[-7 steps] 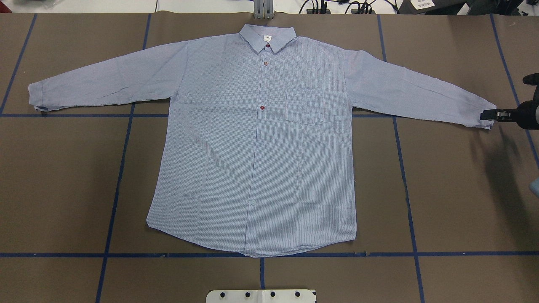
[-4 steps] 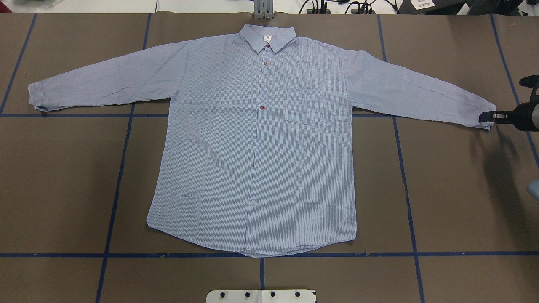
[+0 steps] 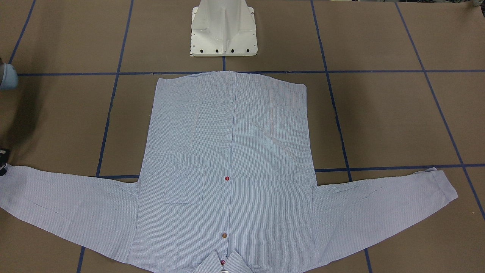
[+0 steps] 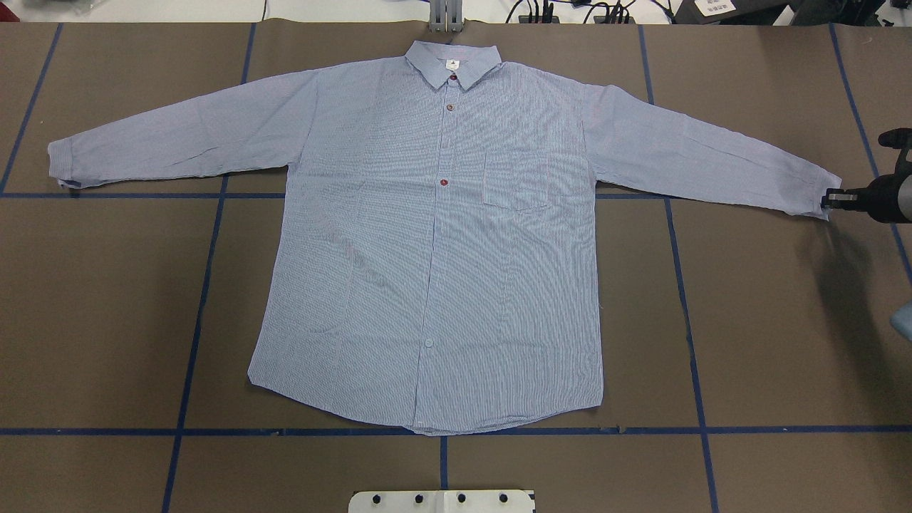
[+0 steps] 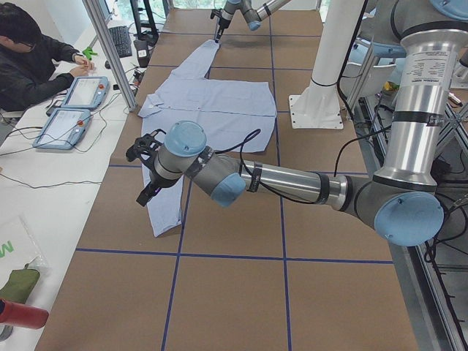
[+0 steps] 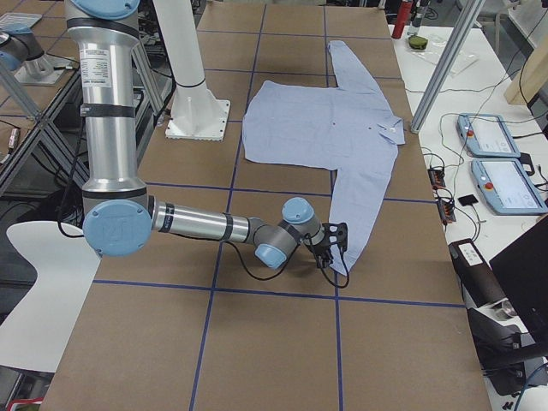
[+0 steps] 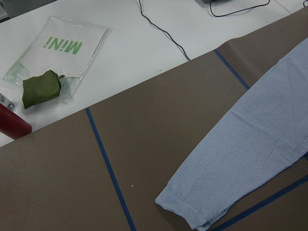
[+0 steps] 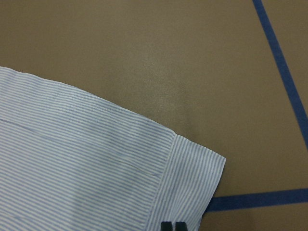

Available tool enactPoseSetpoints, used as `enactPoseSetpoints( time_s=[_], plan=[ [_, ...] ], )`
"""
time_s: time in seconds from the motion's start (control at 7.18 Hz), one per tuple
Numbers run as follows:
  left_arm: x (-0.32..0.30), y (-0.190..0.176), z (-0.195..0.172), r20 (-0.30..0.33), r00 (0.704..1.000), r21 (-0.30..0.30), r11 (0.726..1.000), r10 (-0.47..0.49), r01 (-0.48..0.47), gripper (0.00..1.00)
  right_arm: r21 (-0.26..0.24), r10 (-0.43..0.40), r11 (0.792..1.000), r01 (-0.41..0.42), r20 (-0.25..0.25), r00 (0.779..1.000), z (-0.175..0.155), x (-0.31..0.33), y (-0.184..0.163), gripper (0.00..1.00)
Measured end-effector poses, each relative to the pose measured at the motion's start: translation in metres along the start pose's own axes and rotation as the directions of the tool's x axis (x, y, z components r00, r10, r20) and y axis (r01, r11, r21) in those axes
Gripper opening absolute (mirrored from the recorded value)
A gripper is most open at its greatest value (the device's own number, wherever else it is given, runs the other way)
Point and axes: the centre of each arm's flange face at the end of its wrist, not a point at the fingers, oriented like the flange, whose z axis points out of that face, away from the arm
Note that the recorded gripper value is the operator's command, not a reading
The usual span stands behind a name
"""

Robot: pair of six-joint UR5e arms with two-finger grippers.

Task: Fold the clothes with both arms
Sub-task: 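Lower the right gripper to the sleeve cuff nearest it and grasp, then carry the grasped sleeve across the shirt body toward the other sleeve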

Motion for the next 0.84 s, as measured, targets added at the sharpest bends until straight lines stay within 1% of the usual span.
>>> enactPoseSetpoints(
  time_s=[0.28, 0.42, 0.56, 0.7, 0.84],
  plan=[
    [0.0, 0.0, 0.0, 0.001, 1.0, 0.0, 1.0, 0.0, 0.0, 1.0, 0.001, 0.001, 1.0, -0.001, 0.005, 1.0, -0.002, -0.002, -0.001, 0.0],
    [0.0, 0.0, 0.0, 0.0, 1.0, 0.0, 1.0, 0.0, 0.0, 1.0, 0.007, -0.003, 1.0, 0.003, 0.021, 1.0, -0.007, -0.01, -0.004, 0.0],
    [0.0, 0.0, 0.0, 0.0, 1.0, 0.0, 1.0, 0.0, 0.0, 1.0, 0.016, -0.007, 1.0, 0.006, 0.048, 0.999, -0.019, -0.028, -0.015, 0.0],
    [0.0, 0.0, 0.0, 0.0, 1.0, 0.0, 1.0, 0.0, 0.0, 1.0, 0.019, -0.005, 1.0, 0.004, 0.073, 0.997, -0.032, -0.058, -0.037, 0.0],
    [0.0, 0.0, 0.0, 0.0, 1.0, 0.0, 1.0, 0.0, 0.0, 1.0, 0.02, 0.001, 1.0, -0.003, 0.084, 0.996, -0.045, -0.103, -0.071, 0.0]
  ],
)
